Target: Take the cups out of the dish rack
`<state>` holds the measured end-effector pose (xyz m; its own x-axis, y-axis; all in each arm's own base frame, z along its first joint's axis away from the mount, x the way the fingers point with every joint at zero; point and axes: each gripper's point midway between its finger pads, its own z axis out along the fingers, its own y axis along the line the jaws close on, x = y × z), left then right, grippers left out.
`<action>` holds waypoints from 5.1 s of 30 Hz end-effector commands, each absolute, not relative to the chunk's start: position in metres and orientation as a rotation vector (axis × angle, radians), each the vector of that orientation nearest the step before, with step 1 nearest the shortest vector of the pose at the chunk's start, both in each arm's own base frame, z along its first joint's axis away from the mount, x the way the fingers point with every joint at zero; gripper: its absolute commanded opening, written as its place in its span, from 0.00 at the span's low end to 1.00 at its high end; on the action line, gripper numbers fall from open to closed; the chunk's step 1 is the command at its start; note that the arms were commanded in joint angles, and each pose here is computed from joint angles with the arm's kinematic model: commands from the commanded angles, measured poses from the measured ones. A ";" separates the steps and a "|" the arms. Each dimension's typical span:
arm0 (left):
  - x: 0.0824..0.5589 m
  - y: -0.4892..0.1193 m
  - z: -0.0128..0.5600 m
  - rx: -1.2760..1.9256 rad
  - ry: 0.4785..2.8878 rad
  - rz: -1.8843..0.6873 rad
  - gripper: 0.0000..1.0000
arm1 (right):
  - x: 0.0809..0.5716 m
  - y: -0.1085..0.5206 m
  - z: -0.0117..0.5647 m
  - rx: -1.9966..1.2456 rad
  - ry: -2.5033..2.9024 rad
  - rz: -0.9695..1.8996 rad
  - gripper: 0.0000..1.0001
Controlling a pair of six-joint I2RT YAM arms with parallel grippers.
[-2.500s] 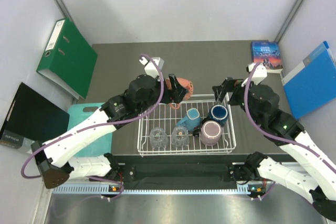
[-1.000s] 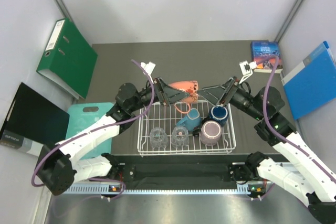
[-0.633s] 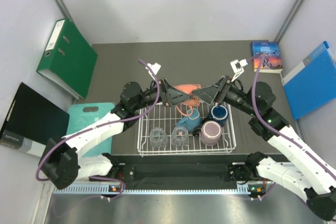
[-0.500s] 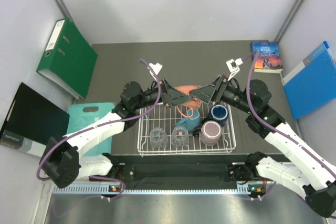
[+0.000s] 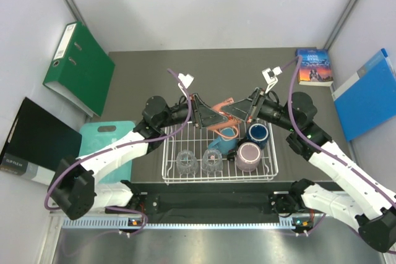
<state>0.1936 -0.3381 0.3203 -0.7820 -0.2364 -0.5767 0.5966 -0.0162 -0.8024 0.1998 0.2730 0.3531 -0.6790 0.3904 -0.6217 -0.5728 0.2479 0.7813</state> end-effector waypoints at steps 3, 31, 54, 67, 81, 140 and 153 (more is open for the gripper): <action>0.204 -0.335 0.348 0.355 1.631 -1.764 0.16 | 0.208 0.255 0.389 -0.197 1.588 1.391 0.00; 0.296 -0.272 0.274 -0.323 1.954 -1.172 0.99 | 0.327 0.129 0.381 0.164 1.775 0.269 0.00; 0.295 -0.162 0.241 -0.581 2.043 -0.482 0.99 | 0.552 0.028 0.239 0.602 2.083 -0.197 0.00; 0.298 -0.175 0.202 -0.535 2.171 -0.428 0.99 | 0.559 0.004 0.160 0.660 2.210 -0.279 0.00; 0.303 -0.181 0.197 -0.500 2.204 -0.416 0.99 | 0.549 0.007 0.105 0.656 2.341 -0.253 0.04; 0.203 -0.351 0.165 1.075 2.114 -0.491 0.99 | 0.249 0.139 0.280 0.000 1.994 0.571 1.00; 0.220 -0.372 0.125 1.105 2.130 -0.444 0.98 | 0.240 0.130 0.283 0.024 1.989 0.553 1.00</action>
<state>0.2103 -0.3545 0.1137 -0.4518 0.6184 -0.6430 0.8023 0.5968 0.0102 0.2431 0.1311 0.2785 -0.4851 0.2448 -0.8395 -0.2192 0.8953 0.3877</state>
